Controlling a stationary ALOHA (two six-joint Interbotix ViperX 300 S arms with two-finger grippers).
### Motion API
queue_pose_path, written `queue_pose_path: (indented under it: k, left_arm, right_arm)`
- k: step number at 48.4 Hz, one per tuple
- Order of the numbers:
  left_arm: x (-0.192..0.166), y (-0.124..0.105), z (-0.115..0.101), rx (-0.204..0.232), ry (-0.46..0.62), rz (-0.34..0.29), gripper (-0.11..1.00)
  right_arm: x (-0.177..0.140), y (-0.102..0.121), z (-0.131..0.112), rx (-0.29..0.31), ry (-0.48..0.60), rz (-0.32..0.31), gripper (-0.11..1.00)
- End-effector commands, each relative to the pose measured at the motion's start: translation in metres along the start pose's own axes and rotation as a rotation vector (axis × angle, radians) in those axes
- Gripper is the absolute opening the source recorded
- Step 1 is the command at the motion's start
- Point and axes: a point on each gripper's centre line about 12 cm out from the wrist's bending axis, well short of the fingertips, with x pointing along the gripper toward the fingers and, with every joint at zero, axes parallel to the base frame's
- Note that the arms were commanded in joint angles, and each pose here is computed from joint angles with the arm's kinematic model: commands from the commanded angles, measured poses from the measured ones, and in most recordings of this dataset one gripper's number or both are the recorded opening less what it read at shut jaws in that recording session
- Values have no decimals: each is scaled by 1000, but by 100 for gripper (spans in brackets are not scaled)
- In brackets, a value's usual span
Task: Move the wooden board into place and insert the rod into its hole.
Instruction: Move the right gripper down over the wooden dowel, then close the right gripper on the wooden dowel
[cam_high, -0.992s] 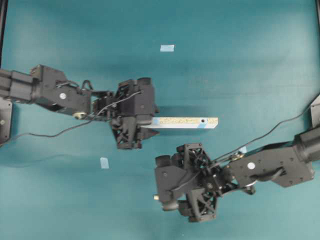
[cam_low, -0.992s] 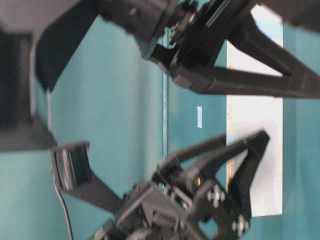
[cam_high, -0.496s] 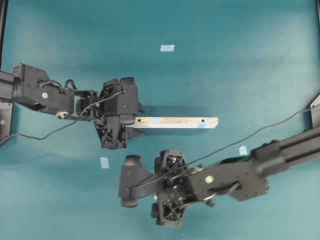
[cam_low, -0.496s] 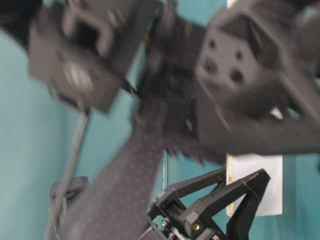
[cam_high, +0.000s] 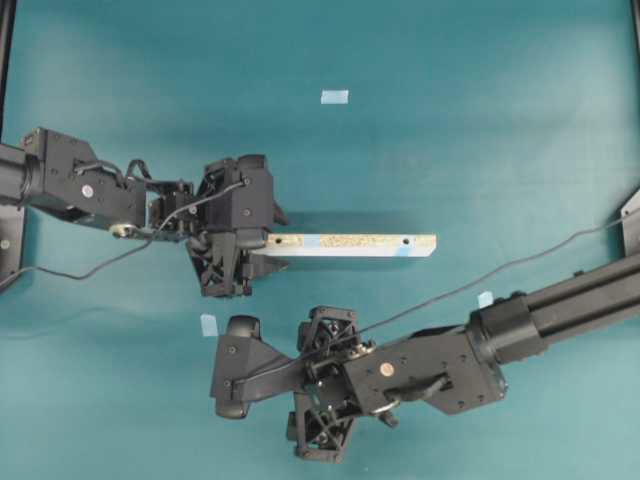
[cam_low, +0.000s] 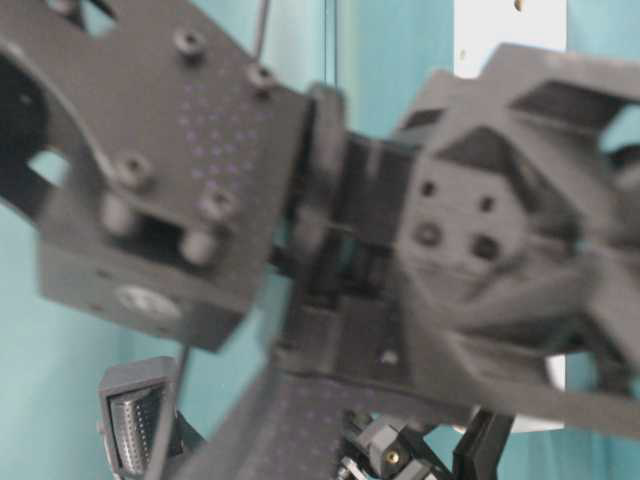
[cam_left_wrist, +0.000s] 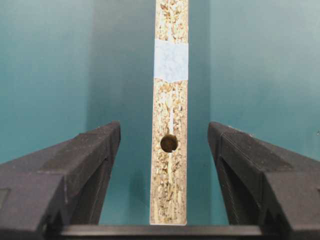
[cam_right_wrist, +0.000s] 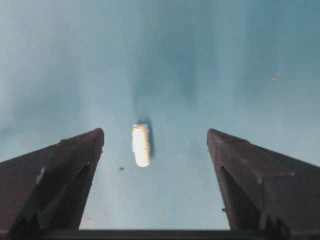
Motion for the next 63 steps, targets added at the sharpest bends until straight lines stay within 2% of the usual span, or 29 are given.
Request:
queue_pose_path:
  k: [1, 40, 57, 63]
  left_arm:
    - [-7, -1, 12, -2, -43, -1, 69]
    - [-6, -1, 9, -3, -35, -2, 69]
    - [-5, -1, 9, -4, -34, -1, 69]
    - [-5, -1, 9, -4, -34, -1, 69]
  right_arm:
    - [-14, 10, 9, 2, -34, 37, 88]
    - [3, 7, 4, -8, -17, 19, 87]
    - [3, 6, 4, -15, -24, 17, 69]
    - [3, 6, 4, -15, -22, 15, 68]
